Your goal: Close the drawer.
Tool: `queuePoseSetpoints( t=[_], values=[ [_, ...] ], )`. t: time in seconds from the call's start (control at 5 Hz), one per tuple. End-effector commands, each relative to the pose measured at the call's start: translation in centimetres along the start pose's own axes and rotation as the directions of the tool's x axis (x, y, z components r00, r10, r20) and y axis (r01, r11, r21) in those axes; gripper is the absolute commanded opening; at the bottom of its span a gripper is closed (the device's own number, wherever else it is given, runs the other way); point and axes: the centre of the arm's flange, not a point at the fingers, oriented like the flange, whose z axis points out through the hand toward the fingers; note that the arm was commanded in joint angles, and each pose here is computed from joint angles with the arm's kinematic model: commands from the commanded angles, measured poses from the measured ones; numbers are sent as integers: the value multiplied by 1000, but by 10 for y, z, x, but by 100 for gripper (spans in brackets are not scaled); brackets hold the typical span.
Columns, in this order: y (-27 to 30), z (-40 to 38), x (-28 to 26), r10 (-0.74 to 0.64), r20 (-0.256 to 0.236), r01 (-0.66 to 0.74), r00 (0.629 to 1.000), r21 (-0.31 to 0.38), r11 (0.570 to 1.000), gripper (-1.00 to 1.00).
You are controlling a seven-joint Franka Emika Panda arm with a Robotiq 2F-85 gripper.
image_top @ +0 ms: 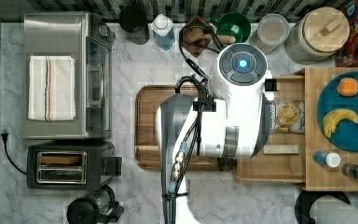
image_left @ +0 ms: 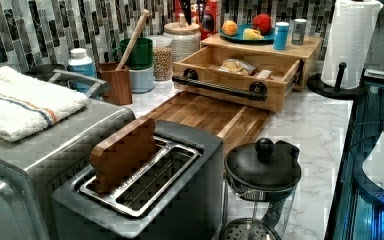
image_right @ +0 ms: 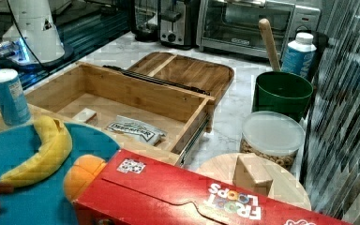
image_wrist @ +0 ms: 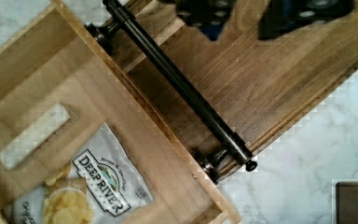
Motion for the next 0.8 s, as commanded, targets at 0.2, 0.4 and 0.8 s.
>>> queuePoseSetpoints(
  t=[0.2, 0.4, 0.8],
  values=[
    [-39, 11, -63, -371, -82, 374, 925, 20, 927, 100],
    [-50, 27, -78, -437, -79, 439, 896, 15, 898, 91],
    [-67, 69, -106, -501, -103, 506, 859, 26, 862, -100]
  ],
)
